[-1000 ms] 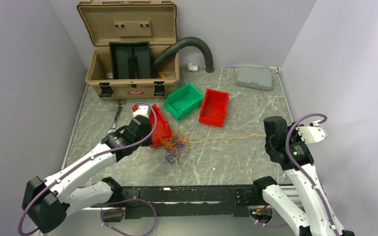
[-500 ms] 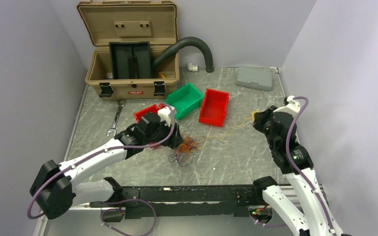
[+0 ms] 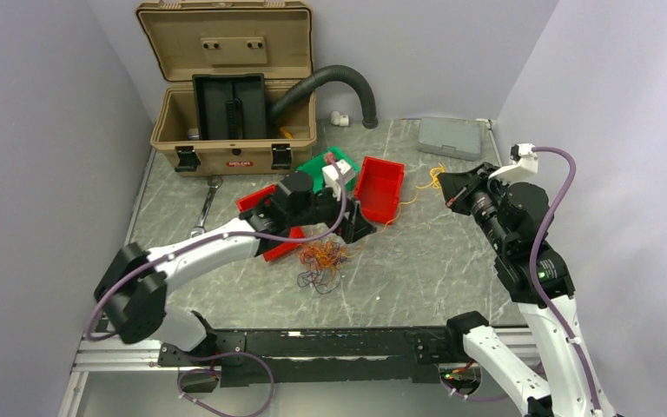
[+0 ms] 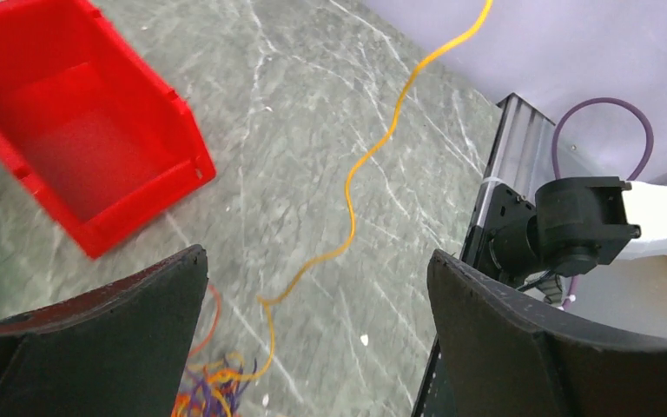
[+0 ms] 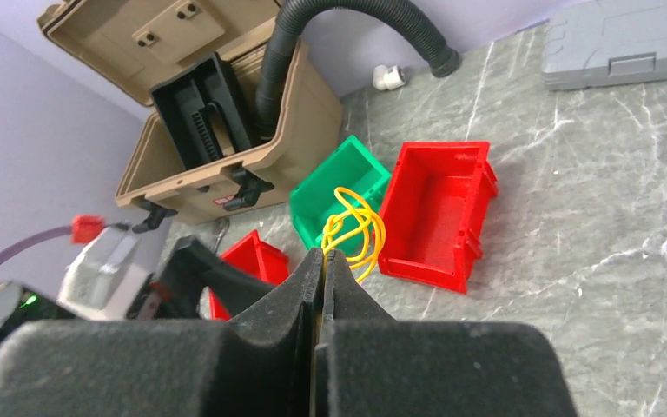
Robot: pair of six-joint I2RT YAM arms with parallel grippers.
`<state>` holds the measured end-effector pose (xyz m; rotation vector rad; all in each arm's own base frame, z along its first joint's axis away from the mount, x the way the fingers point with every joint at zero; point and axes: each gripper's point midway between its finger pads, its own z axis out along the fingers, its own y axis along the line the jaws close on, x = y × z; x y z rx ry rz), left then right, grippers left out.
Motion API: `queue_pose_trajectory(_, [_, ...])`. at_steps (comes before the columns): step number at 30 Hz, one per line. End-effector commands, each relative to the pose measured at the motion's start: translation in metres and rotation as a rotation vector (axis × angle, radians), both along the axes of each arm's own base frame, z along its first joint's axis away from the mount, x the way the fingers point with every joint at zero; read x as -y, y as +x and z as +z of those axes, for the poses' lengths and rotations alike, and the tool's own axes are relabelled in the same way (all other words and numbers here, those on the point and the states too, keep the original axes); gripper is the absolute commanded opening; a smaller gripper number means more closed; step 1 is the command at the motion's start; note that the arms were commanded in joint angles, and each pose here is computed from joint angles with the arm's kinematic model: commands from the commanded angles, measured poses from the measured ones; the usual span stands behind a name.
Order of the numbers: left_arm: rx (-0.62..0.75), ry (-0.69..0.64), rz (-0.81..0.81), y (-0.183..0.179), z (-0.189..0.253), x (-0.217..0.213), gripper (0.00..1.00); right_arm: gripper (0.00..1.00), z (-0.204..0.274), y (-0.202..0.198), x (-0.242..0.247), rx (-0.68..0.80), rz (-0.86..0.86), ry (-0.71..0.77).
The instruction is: Untangle the cables
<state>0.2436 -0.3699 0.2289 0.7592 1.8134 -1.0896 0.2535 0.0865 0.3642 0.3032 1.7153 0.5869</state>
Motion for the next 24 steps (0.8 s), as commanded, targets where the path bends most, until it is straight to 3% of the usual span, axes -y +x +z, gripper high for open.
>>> queue_pose_trajectory(1, [0.005,-0.079,-0.146,-0.001,0.006,0.037,0.96,0.0,0.023,0.0,-0.011,0.046,0.054,0.04])
queue_pose_trajectory(9, [-0.085,-0.095,-0.248,-0.008,-0.025,0.056,0.79,0.0,0.031,-0.004,0.005,0.033,-0.037,0.067])
queue_pose_trajectory(11, [-0.094,-0.092,-0.273,-0.014,-0.031,0.055,0.58,0.0,0.029,-0.004,0.011,0.023,-0.075,0.074])
queue_pose_trajectory(13, [-0.101,-0.079,-0.282,-0.019,-0.037,0.051,0.13,0.0,0.025,-0.005,0.015,0.018,-0.1,0.079])
queue_pose_trajectory(14, [-0.1,-0.075,-0.272,-0.019,-0.037,0.048,0.0,0.0,0.023,-0.004,0.016,0.017,-0.102,0.076])
queue_pose_trajectory(21, [0.018,-0.066,-0.203,-0.019,0.014,0.026,0.0,0.0,-0.052,0.004,0.019,-0.12,-0.122,-0.016])
queue_pose_trajectory(22, [0.034,-0.057,-0.195,-0.019,0.026,0.023,0.0,0.03,-0.067,0.004,0.023,-0.145,-0.15,-0.016])
queue_pose_trajectory(24, [0.05,-0.037,-0.193,-0.02,0.045,0.018,0.0,0.23,-0.101,0.004,0.022,-0.195,-0.147,-0.031])
